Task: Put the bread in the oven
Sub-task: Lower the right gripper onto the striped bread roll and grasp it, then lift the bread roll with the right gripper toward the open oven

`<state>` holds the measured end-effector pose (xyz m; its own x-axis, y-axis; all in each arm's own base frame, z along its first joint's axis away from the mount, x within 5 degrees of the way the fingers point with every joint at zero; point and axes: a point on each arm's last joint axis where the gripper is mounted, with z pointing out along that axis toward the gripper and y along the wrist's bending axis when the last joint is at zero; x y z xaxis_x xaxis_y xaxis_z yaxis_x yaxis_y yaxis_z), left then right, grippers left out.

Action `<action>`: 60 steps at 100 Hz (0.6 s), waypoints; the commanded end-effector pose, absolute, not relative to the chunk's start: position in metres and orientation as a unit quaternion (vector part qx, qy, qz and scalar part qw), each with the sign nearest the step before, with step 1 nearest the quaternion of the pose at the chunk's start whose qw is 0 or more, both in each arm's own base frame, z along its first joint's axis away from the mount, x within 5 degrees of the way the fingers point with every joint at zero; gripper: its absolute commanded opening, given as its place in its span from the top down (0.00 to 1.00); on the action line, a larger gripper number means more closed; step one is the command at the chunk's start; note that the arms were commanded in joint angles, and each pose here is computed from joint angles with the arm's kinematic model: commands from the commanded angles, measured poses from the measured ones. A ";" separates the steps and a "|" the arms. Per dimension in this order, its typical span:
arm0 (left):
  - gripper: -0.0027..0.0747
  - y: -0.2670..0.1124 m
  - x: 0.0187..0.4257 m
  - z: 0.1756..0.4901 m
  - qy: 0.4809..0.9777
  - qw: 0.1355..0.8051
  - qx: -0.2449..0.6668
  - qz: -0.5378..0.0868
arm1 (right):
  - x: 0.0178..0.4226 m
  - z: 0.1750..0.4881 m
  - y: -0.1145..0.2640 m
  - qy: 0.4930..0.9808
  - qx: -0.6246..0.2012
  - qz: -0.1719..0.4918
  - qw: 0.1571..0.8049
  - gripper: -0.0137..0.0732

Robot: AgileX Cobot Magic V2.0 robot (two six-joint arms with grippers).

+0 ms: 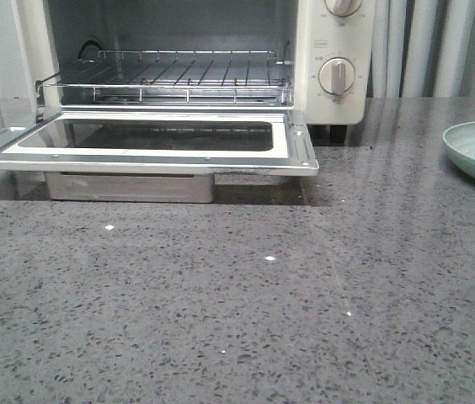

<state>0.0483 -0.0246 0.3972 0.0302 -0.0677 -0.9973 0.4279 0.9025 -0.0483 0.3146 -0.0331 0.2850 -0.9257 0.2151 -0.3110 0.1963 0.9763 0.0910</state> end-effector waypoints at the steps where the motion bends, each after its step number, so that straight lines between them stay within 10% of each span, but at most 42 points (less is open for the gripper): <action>1: 0.99 -0.018 0.035 0.413 0.642 0.735 0.124 -0.179 | 0.312 0.315 -0.027 0.976 0.089 0.028 0.199 0.92; 60: 0.99 -0.002 -0.029 0.420 0.624 0.780 0.024 -0.030 | 0.245 0.393 0.062 0.967 -0.106 0.048 0.227 0.92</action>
